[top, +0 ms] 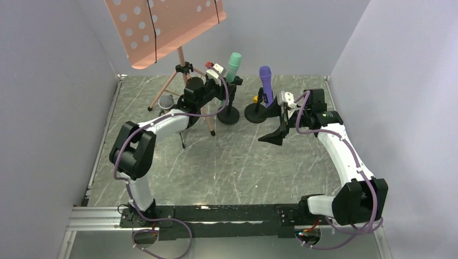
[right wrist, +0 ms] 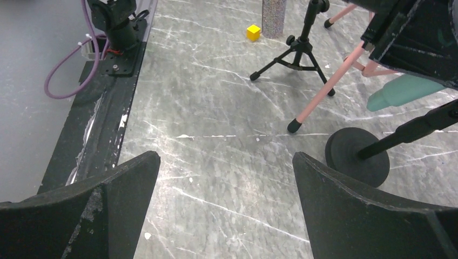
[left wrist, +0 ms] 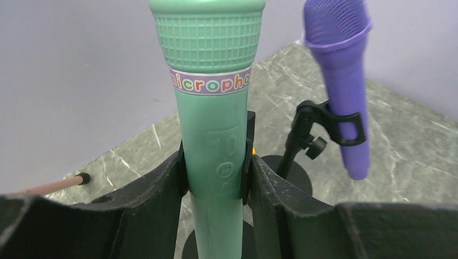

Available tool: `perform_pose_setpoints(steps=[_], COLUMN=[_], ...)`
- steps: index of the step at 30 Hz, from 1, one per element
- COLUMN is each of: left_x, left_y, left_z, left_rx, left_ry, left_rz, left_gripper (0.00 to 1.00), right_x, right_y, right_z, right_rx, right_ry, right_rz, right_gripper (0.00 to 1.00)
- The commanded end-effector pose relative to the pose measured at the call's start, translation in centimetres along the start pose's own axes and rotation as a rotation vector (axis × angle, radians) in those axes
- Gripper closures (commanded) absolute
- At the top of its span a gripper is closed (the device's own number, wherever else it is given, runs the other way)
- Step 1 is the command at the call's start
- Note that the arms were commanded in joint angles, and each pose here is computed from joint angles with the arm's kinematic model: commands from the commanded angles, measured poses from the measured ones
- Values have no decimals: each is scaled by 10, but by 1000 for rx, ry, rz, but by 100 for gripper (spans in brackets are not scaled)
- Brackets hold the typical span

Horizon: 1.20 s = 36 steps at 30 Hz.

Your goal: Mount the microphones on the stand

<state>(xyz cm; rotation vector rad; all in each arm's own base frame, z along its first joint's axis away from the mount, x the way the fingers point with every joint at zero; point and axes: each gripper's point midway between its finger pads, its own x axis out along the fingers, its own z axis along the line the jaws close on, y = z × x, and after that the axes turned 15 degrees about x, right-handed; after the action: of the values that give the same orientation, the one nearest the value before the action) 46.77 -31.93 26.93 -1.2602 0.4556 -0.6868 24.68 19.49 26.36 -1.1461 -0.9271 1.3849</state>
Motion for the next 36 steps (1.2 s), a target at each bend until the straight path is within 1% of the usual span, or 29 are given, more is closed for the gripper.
perform_pose_setpoints(steps=[1,4,6,7,10,12,14,15,17,19,23,27,30,33,34,36], left_x=[14,9,0,-5,-22,-32,-41,-45,-51,-56,-65,-70,-75,-80,-85,-97], left_y=[-56,-38,-29,-25,-17,-18,-18,-19,-24,-35,-51,-57,-66,-80,-79,-98], left_z=[23,17,11,7,-2,-5,-6,-6,-6,-5,-10,-19,-25,-30,-33,-35], left_rx=[33,18,5,-1,-23,-35,-46,-53,-59,-69,-99,-115,-139,-202,-231,-258], left_ry=[-69,-60,-50,-44,-26,-22,-31,-34,-33,-30,16,73,117,150,164,184], left_rz=[-193,-177,-168,-163,-149,-144,-129,-120,-110,-102,-64,-13,-2,37,93,125], left_gripper=[100,100,95,88,63,42,25,19,10,6,2,1,1,1,1,1], right_x=[-5,-7,-8,-8,-8,-8,-8,-9,-10,-12,-18,-23,-26,-41,-49,-68], right_y=[-20,-18,-17,-16,-14,-11,-10,-9,-8,-7,-6,-6,-5,-7,-11,-21], right_z=[5,3,1,0,-3,-5,-8,-9,-12,-14,-19,-23,-26,-35,-41,-58], right_rx=[-87,-82,-77,-72,-62,-53,-45,-39,-34,-28,-23,-24,-23,-26,-35,-22], right_ry=[-17,-10,-9,-9,-7,-3,1,4,10,18,41,66,80,152,195,334], right_rz=[-34,-33,-33,-31,-27,-23,-21,-21,-22,-23,-27,-30,-28,-27,-27,-30], right_gripper=[0,0,0,0,0,0,0,0,0,0,0,0,0,0,0,0])
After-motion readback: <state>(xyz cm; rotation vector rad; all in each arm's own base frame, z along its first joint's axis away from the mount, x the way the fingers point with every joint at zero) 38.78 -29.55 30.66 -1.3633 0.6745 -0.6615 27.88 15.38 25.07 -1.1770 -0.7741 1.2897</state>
